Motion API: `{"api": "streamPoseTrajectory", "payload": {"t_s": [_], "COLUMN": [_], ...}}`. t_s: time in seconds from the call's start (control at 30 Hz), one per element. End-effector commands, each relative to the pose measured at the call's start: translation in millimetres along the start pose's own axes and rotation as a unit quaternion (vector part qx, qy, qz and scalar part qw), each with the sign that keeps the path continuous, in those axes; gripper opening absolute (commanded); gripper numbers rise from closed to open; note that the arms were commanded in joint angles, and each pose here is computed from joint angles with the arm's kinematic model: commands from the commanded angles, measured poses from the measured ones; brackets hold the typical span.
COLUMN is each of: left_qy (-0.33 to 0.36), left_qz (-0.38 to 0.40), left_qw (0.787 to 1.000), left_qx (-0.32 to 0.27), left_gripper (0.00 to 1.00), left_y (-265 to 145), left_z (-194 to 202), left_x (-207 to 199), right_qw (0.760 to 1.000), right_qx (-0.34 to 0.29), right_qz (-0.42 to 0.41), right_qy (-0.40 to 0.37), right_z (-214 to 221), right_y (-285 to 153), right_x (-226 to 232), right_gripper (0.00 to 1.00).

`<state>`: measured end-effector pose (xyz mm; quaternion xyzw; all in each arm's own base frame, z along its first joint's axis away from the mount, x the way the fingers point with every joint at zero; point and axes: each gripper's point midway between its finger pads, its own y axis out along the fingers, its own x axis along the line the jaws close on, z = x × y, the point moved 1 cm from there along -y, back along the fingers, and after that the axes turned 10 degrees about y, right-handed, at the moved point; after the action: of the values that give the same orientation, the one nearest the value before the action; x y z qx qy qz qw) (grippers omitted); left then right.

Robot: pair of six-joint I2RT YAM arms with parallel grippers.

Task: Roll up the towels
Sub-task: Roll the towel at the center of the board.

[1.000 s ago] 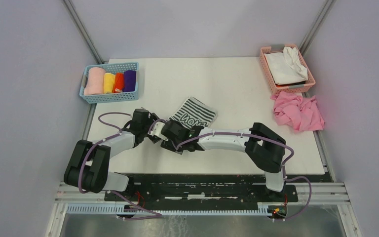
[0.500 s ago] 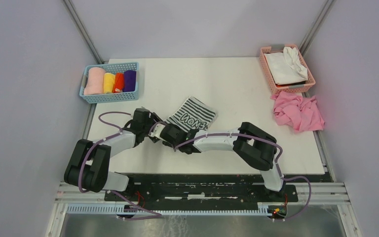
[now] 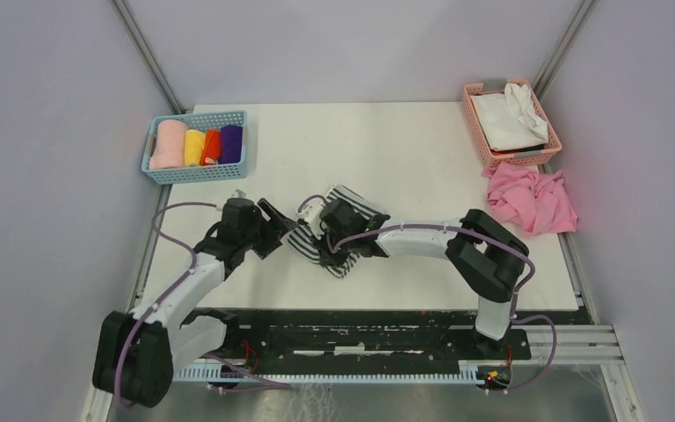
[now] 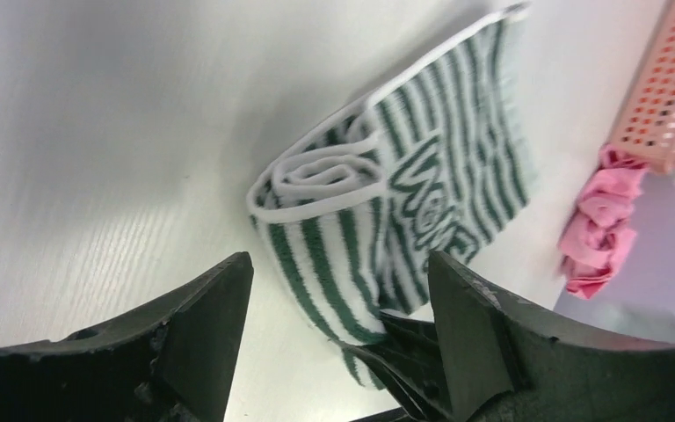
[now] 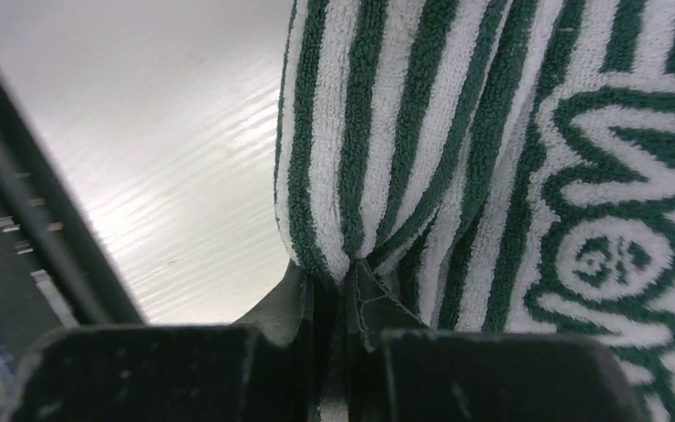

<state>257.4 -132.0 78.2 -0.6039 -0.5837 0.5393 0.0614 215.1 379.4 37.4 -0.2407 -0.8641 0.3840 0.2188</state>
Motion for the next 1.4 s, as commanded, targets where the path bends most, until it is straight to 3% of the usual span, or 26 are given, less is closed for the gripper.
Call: {"api": "streamPoseTrajectory", "payload": {"t_s": [0.0, 0.23, 0.37, 0.53, 1.0, 1.1, 1.23, 1.37], "left_qy": [-0.010, -0.030, -0.034, -0.031, 0.001, 0.005, 0.011, 0.017], "left_qz": [0.001, 0.046, 0.064, 0.079, 0.070, 0.035, -0.017, -0.054], "left_qw": [0.999, 0.998, 0.997, 0.996, 0.997, 0.998, 0.997, 0.995], "left_qx": [-0.042, -0.013, -0.003, 0.006, 0.036, 0.048, 0.068, 0.084], "left_gripper": [0.81, 0.81, 0.81, 0.79, 0.75, 0.69, 0.52, 0.45], "left_y": [-28, -32, -24, -11, 34, 49, 66, 76], "left_z": [-12, 8, 11, 7, 13, 23, 36, 44], "left_x": [-3, -8, -13, -22, -50, -39, -16, 1], "right_qw": [0.968, 0.894, 0.859, 0.833, 0.820, 0.827, 0.854, 0.866], "right_qx": [0.065, 0.059, 0.050, 0.050, 0.076, 0.081, 0.078, 0.074], "right_qz": [-0.192, -0.332, -0.363, -0.358, -0.315, -0.301, -0.265, -0.252], "right_qy": [0.149, 0.295, 0.357, 0.419, 0.472, 0.469, 0.442, 0.425], "right_z": [25, 4, 2, 14, 57, 60, 60, 60], "right_y": [-19, -23, -16, -6, 16, 15, 8, 2], "right_x": [36, 25, 11, -7, -24, -26, -31, -32], "right_gripper": [0.05, 0.06, 0.06, 0.06, 0.07, 0.09, 0.15, 0.16]}}
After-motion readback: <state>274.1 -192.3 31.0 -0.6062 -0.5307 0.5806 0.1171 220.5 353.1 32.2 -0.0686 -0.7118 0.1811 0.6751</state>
